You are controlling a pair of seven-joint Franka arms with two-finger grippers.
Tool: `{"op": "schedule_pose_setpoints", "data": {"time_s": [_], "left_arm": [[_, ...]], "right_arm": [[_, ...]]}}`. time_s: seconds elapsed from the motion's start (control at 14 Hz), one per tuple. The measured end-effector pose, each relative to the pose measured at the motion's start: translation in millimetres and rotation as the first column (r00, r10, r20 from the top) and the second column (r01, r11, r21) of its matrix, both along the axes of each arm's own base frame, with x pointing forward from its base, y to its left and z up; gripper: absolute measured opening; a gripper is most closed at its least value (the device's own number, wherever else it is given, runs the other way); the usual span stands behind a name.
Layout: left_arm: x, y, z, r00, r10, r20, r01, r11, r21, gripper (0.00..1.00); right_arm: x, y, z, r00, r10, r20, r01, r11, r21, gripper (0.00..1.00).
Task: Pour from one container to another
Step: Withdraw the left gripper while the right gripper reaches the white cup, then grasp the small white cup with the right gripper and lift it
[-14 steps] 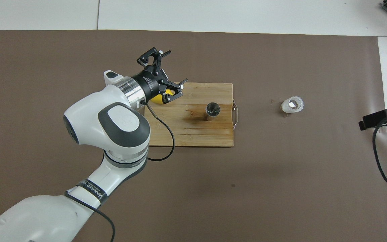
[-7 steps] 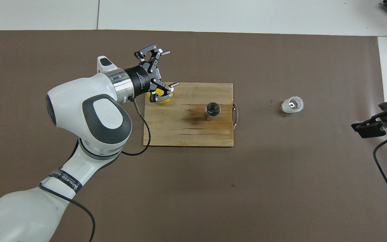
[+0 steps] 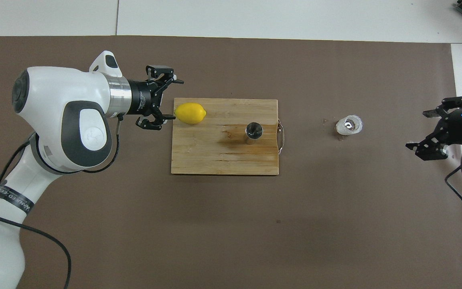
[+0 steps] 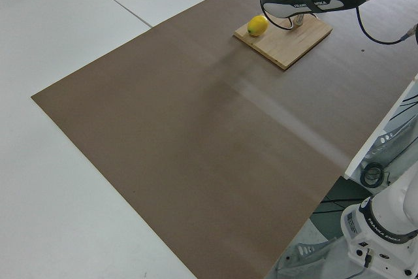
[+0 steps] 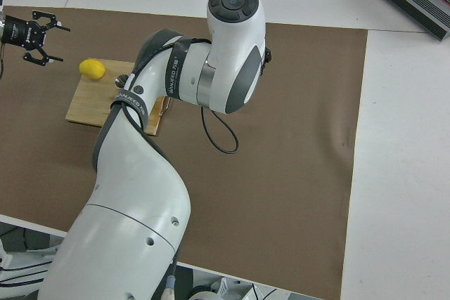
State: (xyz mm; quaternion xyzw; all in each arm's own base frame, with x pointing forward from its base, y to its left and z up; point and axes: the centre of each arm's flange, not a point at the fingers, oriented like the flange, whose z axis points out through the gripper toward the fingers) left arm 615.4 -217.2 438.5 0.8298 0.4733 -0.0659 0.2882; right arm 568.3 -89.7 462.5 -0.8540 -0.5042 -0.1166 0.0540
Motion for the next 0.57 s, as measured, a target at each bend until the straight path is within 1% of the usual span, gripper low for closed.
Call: {"op": "schedule_pose_setpoints", "data": {"time_s": [0.07,0.14,0.29,0.43,0.5,0.57], "left_arm": [[0.9,6.9,5.6,0.999,-0.033,0.005,0.032,0.998,0.048,1.00],[2.5,12.3,13.3,0.998,-0.056,0.011,0.055,0.995,0.082,1.00],[5.9,20.5,29.2,0.993,-0.112,0.027,0.106,0.980,0.171,1.00],[9.0,29.4,43.4,0.986,-0.165,0.026,0.153,0.957,0.248,1.00],[10.6,35.6,50.3,0.977,-0.210,0.029,0.194,0.941,0.277,1.00],[11.3,42.6,55.0,0.957,-0.288,0.033,0.264,0.911,0.316,1.00]], "right_arm": [[8.2,-9.7,-19.7,0.999,0.039,0.034,-0.040,0.999,0.036,1.00],[13.9,-17.1,-36.8,0.996,0.062,0.056,-0.065,0.996,0.057,1.00],[21.2,-22.0,-68.4,0.994,0.084,0.075,-0.092,0.988,0.120,1.00],[25.6,-18.6,-91.0,0.988,0.117,0.098,-0.133,0.975,0.181,1.00],[26.8,-16.7,-99.1,0.983,0.146,0.108,-0.164,0.968,0.191,1.00],[27.5,-14.3,-106.3,0.978,0.176,0.114,-0.196,0.961,0.196,1.00]]}}
